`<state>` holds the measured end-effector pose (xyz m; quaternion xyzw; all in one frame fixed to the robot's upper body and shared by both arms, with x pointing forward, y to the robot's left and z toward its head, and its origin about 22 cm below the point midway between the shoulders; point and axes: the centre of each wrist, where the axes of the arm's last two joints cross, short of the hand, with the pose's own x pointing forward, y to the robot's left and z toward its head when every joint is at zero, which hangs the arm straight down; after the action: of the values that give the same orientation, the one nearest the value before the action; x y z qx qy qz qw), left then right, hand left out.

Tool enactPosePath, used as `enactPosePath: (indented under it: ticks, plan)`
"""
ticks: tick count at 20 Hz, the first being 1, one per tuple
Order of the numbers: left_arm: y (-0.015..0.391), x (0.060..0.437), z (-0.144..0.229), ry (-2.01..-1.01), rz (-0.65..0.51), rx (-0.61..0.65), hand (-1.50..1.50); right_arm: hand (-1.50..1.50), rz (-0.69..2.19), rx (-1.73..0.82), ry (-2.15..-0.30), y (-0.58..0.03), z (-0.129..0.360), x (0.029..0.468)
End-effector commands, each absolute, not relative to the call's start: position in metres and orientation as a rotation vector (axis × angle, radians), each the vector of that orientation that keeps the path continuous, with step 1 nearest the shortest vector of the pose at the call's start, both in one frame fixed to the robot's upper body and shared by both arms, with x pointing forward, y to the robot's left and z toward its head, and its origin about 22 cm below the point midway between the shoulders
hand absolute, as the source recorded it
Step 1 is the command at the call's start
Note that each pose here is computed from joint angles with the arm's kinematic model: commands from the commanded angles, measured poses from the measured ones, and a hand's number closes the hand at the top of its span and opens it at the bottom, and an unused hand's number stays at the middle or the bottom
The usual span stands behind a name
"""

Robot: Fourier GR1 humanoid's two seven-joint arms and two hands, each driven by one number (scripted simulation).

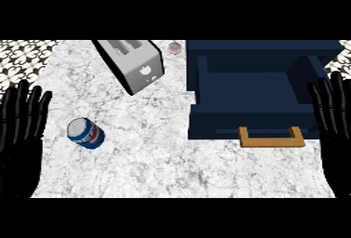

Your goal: Pick up the can, place it into the drawer and close the drawer

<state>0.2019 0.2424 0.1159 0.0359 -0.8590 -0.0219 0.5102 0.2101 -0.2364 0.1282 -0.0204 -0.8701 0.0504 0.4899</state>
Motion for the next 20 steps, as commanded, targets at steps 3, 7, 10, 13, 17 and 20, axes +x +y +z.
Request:
enactPosePath:
  ticks: [3,7,10,13,17,20]
  plan:
    - [0.249,0.215,0.114,-2.119,-0.133,-0.049,-1.5,-1.5,0.098,-0.094,-2.137,-0.238,0.126,0.205]
    - [0.271,0.217,0.094,-1.785,-0.181,0.024,-1.5,-1.5,0.028,-0.126,-1.843,-0.245,0.1,0.21]
    - [0.274,0.223,0.109,-1.741,-0.189,0.033,-1.5,-1.5,0.01,-0.159,-1.788,-0.249,0.1,0.203]
    - [0.281,0.216,0.118,-1.71,-0.193,0.001,-1.5,-1.5,-0.005,-0.167,-1.783,-0.267,0.123,0.216]
    - [0.264,0.218,0.144,-1.707,-0.184,0.003,-1.5,-1.5,0.008,-0.151,-1.784,-0.243,0.097,0.184]
    - [0.294,0.203,0.119,-1.701,-0.125,0.006,-1.5,-1.5,0.003,-0.182,-1.769,-0.259,0.106,0.167]
